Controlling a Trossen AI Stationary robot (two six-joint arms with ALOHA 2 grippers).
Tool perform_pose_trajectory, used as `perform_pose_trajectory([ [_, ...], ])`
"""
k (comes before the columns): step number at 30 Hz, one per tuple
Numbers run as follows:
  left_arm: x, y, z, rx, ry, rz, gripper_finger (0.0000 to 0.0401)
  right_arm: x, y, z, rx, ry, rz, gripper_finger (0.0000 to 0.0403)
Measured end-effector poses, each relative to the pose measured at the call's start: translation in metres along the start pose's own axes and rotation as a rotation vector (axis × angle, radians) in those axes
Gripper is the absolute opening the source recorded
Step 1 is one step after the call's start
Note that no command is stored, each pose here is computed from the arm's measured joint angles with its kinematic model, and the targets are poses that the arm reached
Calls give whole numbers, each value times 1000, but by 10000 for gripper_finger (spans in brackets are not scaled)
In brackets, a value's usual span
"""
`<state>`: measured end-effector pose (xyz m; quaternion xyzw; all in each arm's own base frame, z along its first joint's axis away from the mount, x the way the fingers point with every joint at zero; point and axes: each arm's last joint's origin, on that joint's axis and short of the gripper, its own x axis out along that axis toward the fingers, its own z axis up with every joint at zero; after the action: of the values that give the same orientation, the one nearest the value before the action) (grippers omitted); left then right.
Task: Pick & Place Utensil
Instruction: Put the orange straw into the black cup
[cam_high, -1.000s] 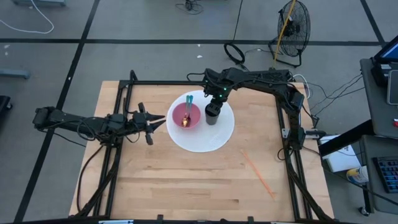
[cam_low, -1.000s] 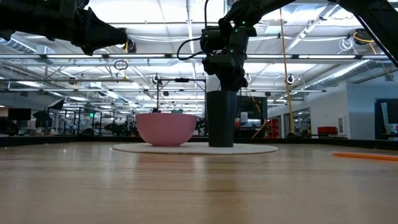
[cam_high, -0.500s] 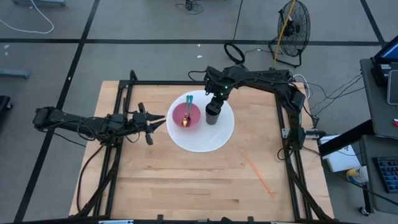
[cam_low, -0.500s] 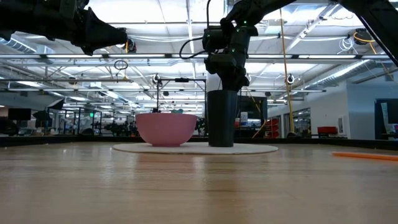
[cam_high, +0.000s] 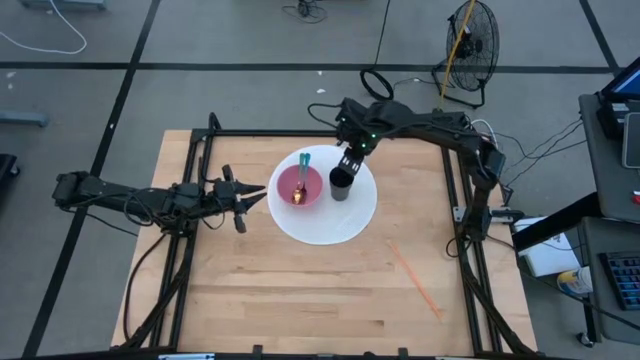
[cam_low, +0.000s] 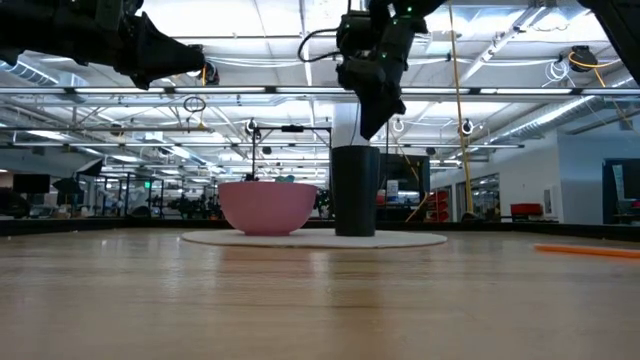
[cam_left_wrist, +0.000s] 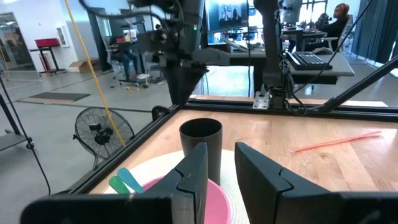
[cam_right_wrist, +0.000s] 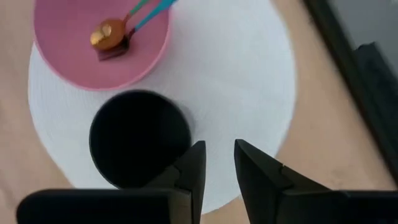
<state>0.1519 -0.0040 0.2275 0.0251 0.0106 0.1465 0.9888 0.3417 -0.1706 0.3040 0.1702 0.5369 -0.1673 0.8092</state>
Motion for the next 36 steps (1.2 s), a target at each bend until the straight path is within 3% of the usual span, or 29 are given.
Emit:
perform_pose_trajectory([
  [7,0,0,0,-1,5,-1,88,-33,5,-7,-17,-73,-56,78],
  [17,0,-1,-8,-24,77,-16,88,-76,55,-37,-149,-73,-23,77],
  [24,-1,-3,-8,-49,83,-102,88,-103,79,-74,-241,-229,47,73],
  [29,-1,-4,-9,-49,87,-139,88,-100,82,-116,-257,-394,112,73],
  [36,-3,-9,-16,-28,158,-231,88,-61,82,-177,-264,-523,214,65],
])
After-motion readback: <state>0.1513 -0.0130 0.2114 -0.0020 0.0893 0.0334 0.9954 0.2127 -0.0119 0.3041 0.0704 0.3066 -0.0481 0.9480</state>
